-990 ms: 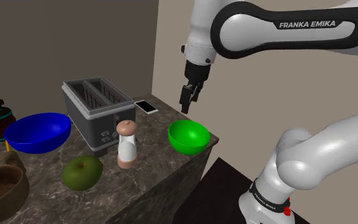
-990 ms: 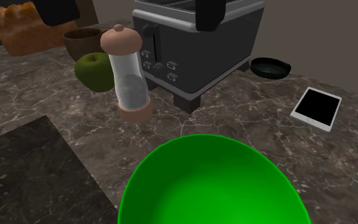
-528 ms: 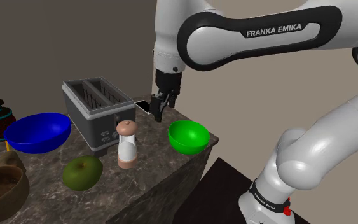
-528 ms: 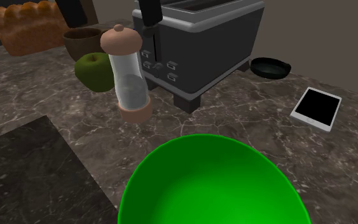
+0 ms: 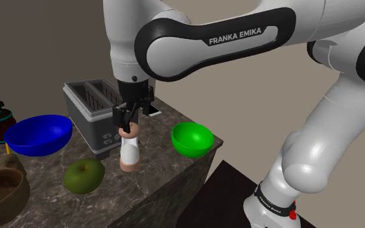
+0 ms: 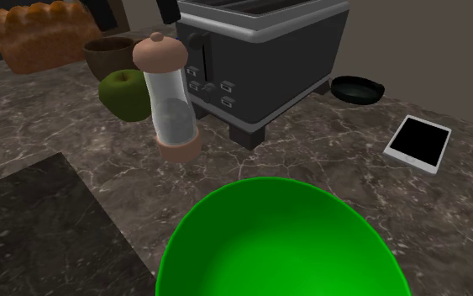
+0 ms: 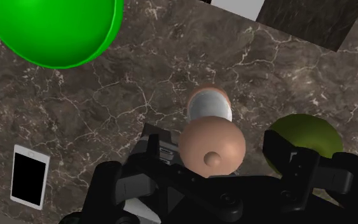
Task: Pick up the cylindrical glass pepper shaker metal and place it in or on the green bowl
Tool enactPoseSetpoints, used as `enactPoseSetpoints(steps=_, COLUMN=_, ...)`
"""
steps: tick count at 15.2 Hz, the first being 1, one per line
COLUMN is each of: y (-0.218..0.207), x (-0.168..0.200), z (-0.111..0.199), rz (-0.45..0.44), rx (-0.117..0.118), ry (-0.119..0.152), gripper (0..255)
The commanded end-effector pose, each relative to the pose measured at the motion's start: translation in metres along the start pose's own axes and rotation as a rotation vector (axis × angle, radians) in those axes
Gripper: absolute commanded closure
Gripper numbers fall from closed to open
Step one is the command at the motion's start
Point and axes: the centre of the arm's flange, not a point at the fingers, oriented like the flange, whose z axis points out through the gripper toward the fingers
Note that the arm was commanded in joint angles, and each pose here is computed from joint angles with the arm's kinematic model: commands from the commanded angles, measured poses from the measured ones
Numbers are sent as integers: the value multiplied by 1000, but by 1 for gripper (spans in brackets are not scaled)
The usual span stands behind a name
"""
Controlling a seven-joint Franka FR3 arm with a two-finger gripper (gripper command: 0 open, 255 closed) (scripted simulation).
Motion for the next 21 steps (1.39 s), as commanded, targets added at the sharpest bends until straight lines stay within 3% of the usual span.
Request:
enactPoseSetpoints(steps=1, y=-10, x=7, z=8, rz=2, rx=-4, ry=2, gripper=0)
enactPoseSetpoints(steps=8, y=-10, x=7, z=43, rz=2, rx=-4, ry=2, gripper=0)
enactPoseSetpoints(steps=15, y=-10, x=7, z=42, rz=2, rx=-4, ry=2, gripper=0)
enactPoseSetpoints(steps=16, y=-10, x=7, z=42, rz=2, rx=-4, ry=2, gripper=255)
enactPoseSetpoints(steps=21, y=-10, x=7, z=42, rz=2, rx=-4, ry=2, gripper=255)
